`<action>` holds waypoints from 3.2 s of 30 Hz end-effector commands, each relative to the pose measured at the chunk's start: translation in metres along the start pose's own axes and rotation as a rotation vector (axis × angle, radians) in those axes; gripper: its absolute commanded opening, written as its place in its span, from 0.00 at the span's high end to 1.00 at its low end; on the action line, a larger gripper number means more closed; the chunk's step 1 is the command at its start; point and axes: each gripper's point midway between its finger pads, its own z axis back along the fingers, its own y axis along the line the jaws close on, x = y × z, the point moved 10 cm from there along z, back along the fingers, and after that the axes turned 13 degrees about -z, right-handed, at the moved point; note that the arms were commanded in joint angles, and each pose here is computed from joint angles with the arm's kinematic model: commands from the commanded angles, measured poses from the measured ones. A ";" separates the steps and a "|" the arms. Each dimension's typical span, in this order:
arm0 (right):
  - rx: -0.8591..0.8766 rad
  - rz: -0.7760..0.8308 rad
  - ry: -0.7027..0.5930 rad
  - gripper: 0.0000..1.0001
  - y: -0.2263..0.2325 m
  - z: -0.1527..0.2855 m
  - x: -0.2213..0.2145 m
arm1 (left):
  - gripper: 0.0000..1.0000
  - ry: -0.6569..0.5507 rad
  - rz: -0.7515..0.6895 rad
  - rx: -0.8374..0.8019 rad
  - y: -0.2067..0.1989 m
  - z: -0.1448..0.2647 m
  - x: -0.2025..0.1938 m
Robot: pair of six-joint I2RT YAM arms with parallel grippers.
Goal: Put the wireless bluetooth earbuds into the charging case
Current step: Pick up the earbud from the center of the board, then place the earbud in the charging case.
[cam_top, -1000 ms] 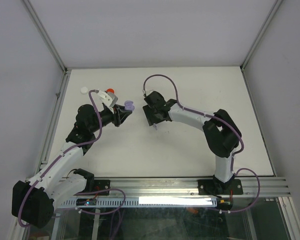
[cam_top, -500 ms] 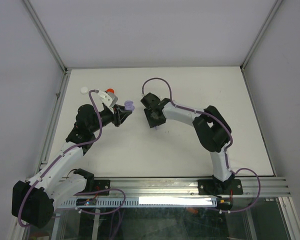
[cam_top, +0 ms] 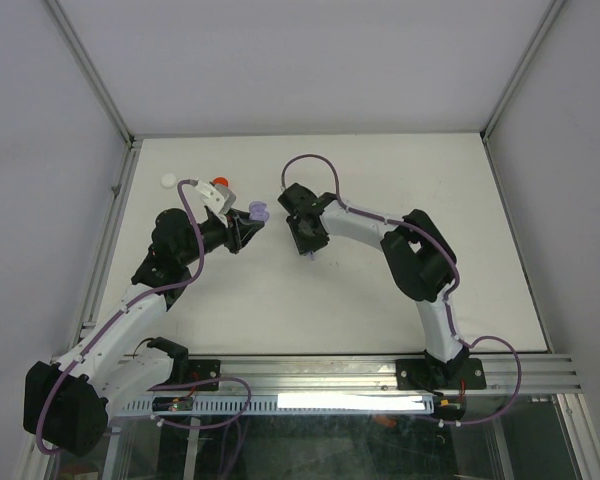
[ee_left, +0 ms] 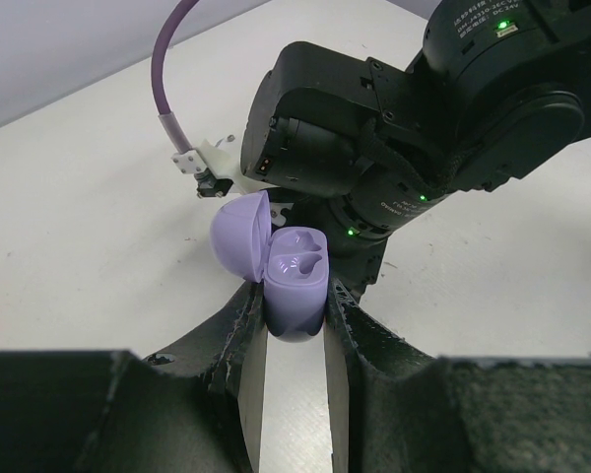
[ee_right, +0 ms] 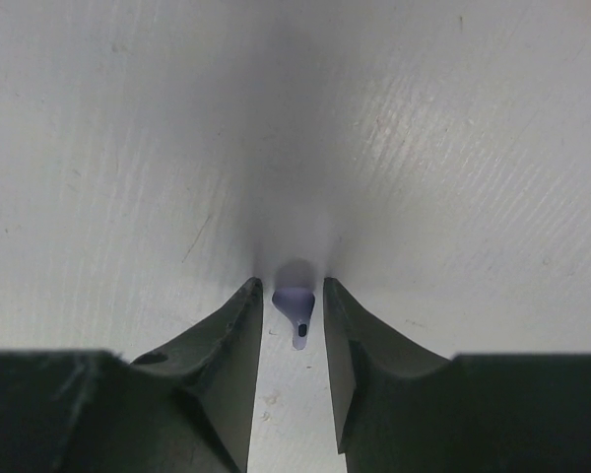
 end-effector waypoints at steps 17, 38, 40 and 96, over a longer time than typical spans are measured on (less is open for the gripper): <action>-0.044 0.013 0.038 0.81 0.000 0.001 -0.005 | 1.00 -0.084 -0.055 0.003 0.007 -0.001 0.025; 0.208 -0.029 -0.493 0.85 -0.011 0.141 0.031 | 1.00 -0.221 -0.095 0.006 0.000 0.006 0.023; 0.236 -0.032 -0.569 0.85 -0.013 0.160 0.034 | 1.00 -0.246 -0.119 -0.021 -0.003 0.008 0.023; 1.001 0.285 -1.120 0.85 0.055 0.268 -0.013 | 1.00 -0.526 -0.252 -0.157 -0.023 0.022 0.038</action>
